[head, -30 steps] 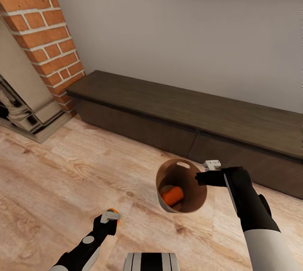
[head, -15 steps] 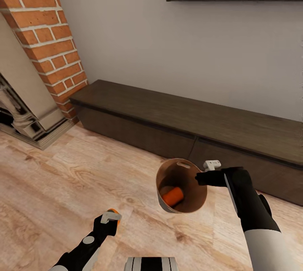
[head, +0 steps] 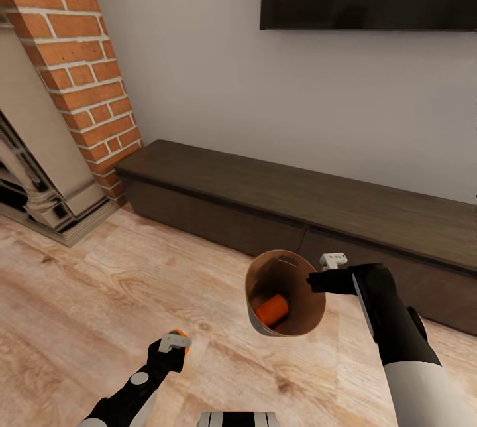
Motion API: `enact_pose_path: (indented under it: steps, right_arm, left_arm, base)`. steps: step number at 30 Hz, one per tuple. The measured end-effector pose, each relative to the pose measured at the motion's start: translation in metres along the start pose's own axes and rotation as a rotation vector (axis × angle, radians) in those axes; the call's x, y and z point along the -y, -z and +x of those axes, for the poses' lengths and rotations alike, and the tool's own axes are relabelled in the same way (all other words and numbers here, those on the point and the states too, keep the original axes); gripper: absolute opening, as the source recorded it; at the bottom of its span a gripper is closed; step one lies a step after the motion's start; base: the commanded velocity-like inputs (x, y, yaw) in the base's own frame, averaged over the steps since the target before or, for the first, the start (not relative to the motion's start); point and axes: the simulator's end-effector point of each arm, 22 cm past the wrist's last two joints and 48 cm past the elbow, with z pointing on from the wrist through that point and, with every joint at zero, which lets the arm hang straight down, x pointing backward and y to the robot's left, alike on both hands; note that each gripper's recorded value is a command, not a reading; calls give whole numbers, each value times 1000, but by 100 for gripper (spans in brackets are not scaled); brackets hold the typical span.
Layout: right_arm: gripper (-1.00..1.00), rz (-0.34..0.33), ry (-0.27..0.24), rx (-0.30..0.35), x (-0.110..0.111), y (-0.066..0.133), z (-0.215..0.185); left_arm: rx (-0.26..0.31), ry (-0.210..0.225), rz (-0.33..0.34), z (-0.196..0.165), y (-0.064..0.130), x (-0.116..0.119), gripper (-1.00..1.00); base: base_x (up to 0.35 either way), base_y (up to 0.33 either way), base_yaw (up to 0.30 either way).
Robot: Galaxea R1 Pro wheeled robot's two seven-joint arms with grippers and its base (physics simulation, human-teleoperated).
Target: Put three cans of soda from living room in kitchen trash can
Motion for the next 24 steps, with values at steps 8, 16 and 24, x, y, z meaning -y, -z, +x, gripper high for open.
enact_pose_path:
  steps: [8,16,24]
  right_arm:
    - [-100,-3,6,14,-5,14,-12]
    - [-100,-70,4,8,-21,27,-22]
    - [-100,-76,5,6,-25,40,-34]
  left_arm:
    - [16,-2,10,-17,8,1,-100]
    - [16,-2,21,-32,19,3,-100]
    - [16,-3,23,-47,30,3,-100]
  base:
    - [0,0,0]
    - [0,0,0]
    - [0,0,0]
